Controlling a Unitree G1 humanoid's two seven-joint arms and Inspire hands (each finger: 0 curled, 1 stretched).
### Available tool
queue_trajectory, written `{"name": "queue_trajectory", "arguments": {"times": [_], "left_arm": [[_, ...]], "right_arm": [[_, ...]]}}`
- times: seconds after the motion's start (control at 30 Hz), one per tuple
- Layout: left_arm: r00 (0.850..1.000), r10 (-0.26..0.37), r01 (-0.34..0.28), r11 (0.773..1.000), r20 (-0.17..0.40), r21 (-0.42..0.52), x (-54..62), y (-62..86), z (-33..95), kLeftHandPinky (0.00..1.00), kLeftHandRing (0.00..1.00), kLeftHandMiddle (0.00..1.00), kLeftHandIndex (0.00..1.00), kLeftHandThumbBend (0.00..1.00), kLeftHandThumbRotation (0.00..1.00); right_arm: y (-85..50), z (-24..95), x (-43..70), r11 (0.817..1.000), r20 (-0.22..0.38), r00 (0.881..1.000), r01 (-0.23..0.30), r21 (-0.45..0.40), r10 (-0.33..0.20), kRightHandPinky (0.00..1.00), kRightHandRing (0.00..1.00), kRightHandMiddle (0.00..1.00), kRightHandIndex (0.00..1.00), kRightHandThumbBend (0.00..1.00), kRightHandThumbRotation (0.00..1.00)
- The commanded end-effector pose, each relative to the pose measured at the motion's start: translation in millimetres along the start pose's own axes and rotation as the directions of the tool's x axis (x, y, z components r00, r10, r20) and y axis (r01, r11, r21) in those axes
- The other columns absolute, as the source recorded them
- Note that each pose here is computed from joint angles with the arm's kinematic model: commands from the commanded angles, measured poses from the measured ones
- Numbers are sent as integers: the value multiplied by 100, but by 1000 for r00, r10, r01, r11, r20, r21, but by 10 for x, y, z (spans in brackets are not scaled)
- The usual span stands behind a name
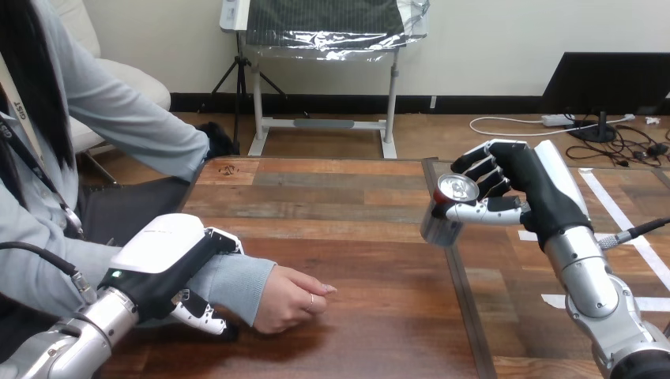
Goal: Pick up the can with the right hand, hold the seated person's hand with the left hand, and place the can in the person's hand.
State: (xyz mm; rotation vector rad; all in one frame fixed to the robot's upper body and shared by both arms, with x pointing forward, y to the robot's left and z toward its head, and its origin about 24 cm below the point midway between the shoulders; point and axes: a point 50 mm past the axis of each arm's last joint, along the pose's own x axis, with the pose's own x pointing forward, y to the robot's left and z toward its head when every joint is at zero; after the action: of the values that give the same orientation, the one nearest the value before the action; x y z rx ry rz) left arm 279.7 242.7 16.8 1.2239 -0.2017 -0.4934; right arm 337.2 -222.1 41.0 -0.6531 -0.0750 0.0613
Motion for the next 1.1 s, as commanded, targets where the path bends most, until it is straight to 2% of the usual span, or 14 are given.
{"name": "queue_trajectory", "arguments": {"times": [0.0,0.43,1.07], "left_arm": [[988,115,-113,993,103,-23,115,205,145,35,39,45,46,93,0],[980,144,-141,990,136,-32,149,269,211,35,39,45,46,93,0],[959,183,-180,983,215,-36,225,381,356,35,39,44,46,93,0]], "right_arm": [[-154,269,183,998,107,993,57,-9,-56,41,44,50,54,75,0],[-117,274,188,999,111,993,44,-7,-43,42,43,49,54,76,0],[-55,286,192,1000,119,993,24,-10,-23,42,44,49,55,76,0]]}}
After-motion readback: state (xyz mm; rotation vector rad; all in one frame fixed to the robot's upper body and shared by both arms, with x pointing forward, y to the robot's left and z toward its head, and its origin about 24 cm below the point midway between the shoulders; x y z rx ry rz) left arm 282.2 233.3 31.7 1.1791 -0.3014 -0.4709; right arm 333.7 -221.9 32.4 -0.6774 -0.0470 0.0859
